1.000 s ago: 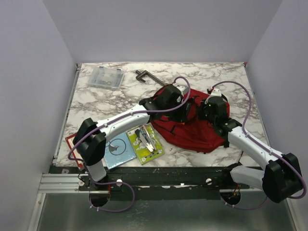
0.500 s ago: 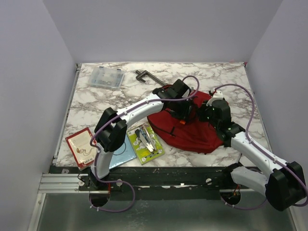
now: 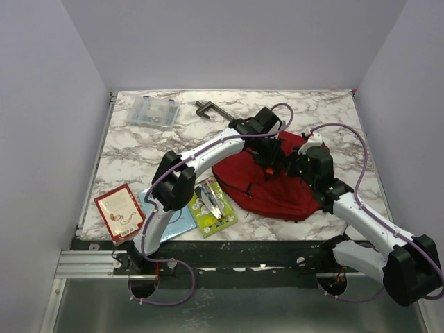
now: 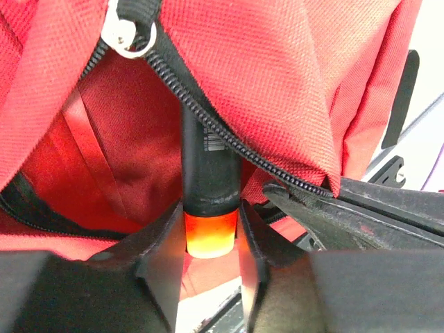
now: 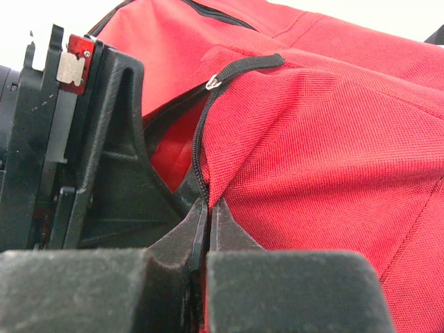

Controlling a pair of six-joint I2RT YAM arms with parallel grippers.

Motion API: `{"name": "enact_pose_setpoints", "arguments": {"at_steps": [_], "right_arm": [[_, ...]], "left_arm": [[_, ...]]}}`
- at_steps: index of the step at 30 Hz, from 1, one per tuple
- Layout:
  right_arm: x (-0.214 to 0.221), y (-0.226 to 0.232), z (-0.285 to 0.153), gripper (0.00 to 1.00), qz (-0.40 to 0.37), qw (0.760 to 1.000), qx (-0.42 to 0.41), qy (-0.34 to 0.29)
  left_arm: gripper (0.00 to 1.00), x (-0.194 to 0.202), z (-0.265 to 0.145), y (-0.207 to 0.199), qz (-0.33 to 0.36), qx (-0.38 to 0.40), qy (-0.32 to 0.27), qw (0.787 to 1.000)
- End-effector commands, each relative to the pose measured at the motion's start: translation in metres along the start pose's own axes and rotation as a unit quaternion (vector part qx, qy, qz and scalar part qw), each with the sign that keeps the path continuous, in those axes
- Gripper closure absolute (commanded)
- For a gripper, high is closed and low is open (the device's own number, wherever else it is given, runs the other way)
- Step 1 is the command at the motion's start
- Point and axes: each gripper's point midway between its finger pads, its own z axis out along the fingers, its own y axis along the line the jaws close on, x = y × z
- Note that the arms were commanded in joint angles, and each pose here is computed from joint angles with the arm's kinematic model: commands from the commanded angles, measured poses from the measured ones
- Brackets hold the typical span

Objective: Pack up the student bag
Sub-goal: Place the stationery in the student bag.

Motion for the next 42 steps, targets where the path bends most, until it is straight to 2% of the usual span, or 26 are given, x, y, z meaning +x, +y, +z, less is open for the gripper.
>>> {"name": "enact_pose_setpoints", "arguments": {"at_steps": [1, 4, 6, 11, 19, 23, 26, 29, 35, 38, 42], "right_arm": [[-0.024, 0.009, -0.003, 0.99, 0.009, 0.999, -0.017, -0.049], [-0.023, 0.008, -0.003, 0.99, 0.01, 0.999, -0.017, -0.048], [-0.022, 0.009, -0.004, 0.99, 0.01, 0.999, -0.02, -0.047], [-0.021, 0.011, -0.004, 0.99, 0.012, 0.998, -0.026, -0.047], [-0.025, 0.008, -0.007, 0.99, 0.012, 0.998, -0.018, -0.055], [-0.024, 0.007, -0.006, 0.99, 0.013, 0.998, -0.015, -0.057], [-0.023, 0.005, -0.005, 0.99, 0.013, 0.998, -0.01, -0.055], [-0.023, 0.006, -0.005, 0.99, 0.013, 0.998, -0.013, -0.056], [-0.021, 0.005, -0.005, 0.99, 0.014, 0.998, -0.013, -0.055], [-0.018, 0.007, -0.004, 0.99, 0.015, 0.998, -0.017, -0.051], [-0.017, 0.005, -0.003, 0.99, 0.016, 0.998, -0.014, -0.052]], "left_arm": [[0.53, -0.009, -0.005, -0.01, 0.0, 0.008, -0.012, 1.0], [0.37, -0.012, -0.015, -0.007, 0.012, -0.005, -0.038, 0.999], [0.31, -0.013, -0.024, -0.008, 0.021, -0.004, -0.051, 0.998], [0.29, -0.01, -0.035, -0.003, 0.024, -0.008, -0.072, 0.997], [0.55, -0.024, -0.033, 0.017, -0.002, -0.04, -0.111, 0.993], [0.63, -0.035, -0.018, 0.031, -0.022, -0.072, -0.129, 0.989], [0.8, -0.038, -0.002, 0.049, -0.053, -0.115, -0.136, 0.983], [0.81, -0.036, 0.02, 0.048, -0.046, -0.127, -0.13, 0.982], [0.81, -0.016, 0.058, 0.011, -0.045, -0.059, -0.075, 0.994], [0.81, -0.016, 0.05, -0.018, -0.028, 0.006, -0.069, 0.997], [0.79, -0.024, 0.009, -0.054, 0.0, 0.114, -0.117, 0.987]]}}
